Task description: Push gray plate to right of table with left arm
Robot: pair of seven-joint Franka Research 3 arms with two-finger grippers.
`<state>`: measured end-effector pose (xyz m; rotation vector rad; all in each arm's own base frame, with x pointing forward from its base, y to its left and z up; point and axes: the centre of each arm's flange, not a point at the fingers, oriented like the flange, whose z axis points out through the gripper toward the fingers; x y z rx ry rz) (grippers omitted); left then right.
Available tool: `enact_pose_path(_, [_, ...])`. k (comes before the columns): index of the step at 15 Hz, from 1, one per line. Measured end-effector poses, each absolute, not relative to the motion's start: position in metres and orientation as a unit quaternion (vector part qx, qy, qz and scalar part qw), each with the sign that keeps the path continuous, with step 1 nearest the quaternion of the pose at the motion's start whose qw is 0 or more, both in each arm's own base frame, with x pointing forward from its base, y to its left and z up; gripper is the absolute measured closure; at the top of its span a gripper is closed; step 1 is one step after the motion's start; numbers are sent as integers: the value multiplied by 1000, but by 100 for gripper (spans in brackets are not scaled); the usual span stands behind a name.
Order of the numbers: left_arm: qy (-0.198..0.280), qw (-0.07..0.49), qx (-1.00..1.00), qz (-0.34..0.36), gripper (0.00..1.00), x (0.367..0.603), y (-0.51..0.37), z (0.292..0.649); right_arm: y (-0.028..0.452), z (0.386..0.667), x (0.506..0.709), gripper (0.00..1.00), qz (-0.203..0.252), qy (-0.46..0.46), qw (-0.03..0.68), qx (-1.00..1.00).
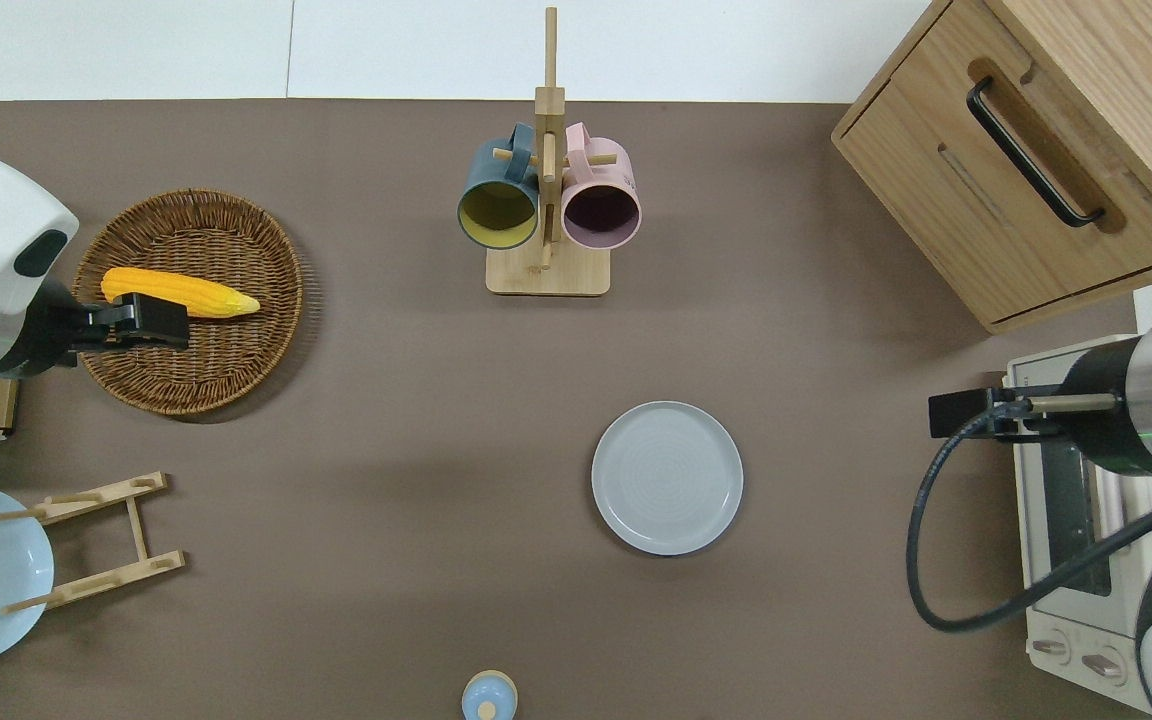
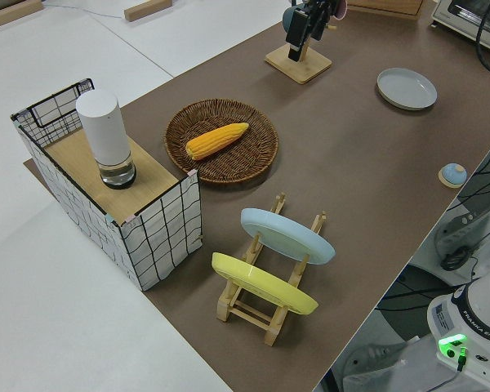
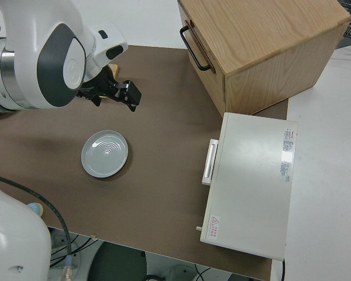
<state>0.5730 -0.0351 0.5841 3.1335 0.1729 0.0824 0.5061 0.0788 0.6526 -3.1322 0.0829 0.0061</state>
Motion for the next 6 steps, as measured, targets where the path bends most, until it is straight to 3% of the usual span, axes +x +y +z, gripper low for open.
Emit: enact_pose_path(6, [55, 1, 998, 28, 0, 573, -35, 586, 79, 653, 506, 0, 2, 26, 4, -1000])
